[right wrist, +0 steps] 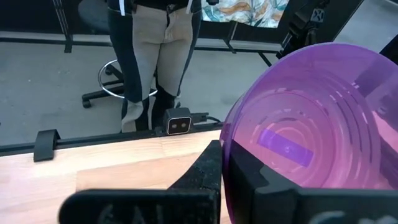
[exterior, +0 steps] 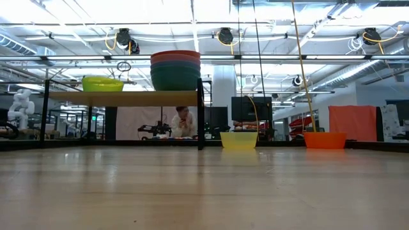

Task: Place and stack bowls onto a shelf
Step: Stack the purple bowl on top of the green bowl on the shelf

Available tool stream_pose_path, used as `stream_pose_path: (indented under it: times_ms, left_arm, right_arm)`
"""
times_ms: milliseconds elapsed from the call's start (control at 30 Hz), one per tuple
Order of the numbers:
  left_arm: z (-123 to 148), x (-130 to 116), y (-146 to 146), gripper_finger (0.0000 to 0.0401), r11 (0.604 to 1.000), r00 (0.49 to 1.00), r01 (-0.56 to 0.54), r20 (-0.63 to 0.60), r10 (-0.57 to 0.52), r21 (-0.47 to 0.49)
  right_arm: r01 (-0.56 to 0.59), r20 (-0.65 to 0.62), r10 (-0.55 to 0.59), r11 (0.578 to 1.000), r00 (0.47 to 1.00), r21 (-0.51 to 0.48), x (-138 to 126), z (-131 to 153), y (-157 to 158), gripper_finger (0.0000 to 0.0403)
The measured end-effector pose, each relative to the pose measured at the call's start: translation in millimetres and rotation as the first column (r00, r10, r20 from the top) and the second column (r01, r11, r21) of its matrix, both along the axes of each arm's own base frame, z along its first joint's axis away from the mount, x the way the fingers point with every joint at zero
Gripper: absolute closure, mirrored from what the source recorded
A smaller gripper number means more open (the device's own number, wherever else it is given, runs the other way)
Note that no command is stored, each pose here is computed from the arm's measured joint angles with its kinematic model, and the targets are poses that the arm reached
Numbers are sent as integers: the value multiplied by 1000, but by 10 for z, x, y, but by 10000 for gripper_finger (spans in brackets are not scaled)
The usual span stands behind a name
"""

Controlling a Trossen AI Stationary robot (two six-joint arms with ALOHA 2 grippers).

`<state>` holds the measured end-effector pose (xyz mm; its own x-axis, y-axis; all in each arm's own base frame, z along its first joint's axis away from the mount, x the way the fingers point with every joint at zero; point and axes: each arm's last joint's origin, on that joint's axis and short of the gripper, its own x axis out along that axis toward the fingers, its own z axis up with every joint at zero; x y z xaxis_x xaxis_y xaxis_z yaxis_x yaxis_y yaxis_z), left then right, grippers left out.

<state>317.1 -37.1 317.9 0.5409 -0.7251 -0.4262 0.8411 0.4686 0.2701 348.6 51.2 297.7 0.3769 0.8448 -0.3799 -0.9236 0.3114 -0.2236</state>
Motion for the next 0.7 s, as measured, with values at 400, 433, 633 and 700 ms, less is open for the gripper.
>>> stream_pose_path:
  times_ms: [400,433,633,700]
  left_arm:
    - [-57,4,1,346,1000,1000,9,15,-9,10]
    - [-56,4,1,357,1000,1000,12,21,-12,14]
    - [-42,14,-2,392,1000,999,11,34,-12,4]
    - [-41,14,-1,395,1000,1000,6,26,-6,-3]
  right_arm:
    - [-1,-11,1,1000,1000,0,-6,-7,0,403]
    - [-1,-11,1,1000,1000,0,-7,-6,0,403]
    - [-8,-4,8,1000,1000,3,-6,-4,2,403]
    - [-7,-5,7,1000,1000,3,-7,-3,2,403]
